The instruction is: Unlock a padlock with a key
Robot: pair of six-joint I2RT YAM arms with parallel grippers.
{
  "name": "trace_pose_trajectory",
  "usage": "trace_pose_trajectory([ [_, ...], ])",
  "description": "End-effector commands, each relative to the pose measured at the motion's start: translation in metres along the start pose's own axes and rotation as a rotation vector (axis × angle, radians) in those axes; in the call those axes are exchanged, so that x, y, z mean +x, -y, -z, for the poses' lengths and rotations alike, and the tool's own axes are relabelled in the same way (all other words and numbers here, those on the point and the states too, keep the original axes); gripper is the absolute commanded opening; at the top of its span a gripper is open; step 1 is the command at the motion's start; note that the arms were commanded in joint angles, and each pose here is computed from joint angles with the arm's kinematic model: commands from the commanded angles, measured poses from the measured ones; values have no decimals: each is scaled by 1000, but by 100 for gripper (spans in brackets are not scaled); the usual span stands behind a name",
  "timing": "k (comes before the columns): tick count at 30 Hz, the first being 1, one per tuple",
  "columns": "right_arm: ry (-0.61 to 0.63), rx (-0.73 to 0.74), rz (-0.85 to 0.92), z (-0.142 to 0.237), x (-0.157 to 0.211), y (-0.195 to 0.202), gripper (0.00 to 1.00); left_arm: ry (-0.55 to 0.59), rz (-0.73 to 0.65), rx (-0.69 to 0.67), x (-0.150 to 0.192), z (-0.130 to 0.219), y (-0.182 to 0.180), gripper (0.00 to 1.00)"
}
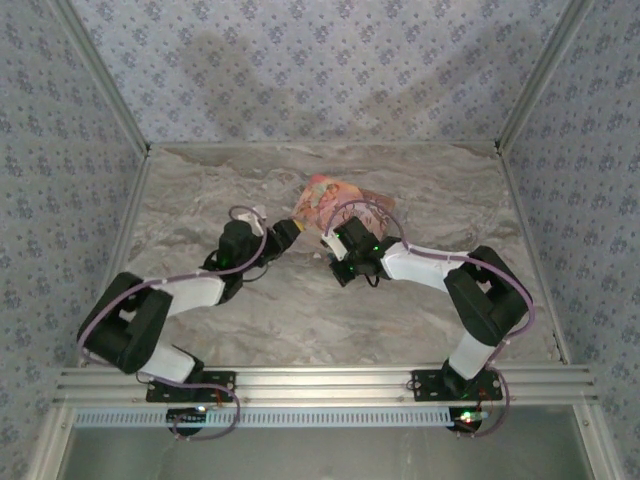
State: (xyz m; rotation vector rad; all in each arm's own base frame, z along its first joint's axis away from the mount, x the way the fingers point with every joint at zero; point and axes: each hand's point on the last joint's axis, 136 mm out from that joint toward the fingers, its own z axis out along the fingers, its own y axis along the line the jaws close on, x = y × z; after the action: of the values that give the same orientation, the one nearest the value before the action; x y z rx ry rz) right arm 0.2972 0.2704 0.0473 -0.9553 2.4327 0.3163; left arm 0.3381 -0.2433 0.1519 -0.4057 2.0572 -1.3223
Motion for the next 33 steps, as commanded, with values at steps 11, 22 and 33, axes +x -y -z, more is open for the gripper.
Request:
trace_pose_trajectory([
  [11, 14, 57, 82, 12, -9, 3, 0, -13, -293, -345, -68, -20, -13, 61],
  [22, 24, 87, 131, 14, -13, 4, 0, -158, -231, -281, -57, -78, -24, 55],
  [33, 82, 65, 313, 14, -54, -15, 0, -180, -210, -246, -45, -84, -16, 53],
])
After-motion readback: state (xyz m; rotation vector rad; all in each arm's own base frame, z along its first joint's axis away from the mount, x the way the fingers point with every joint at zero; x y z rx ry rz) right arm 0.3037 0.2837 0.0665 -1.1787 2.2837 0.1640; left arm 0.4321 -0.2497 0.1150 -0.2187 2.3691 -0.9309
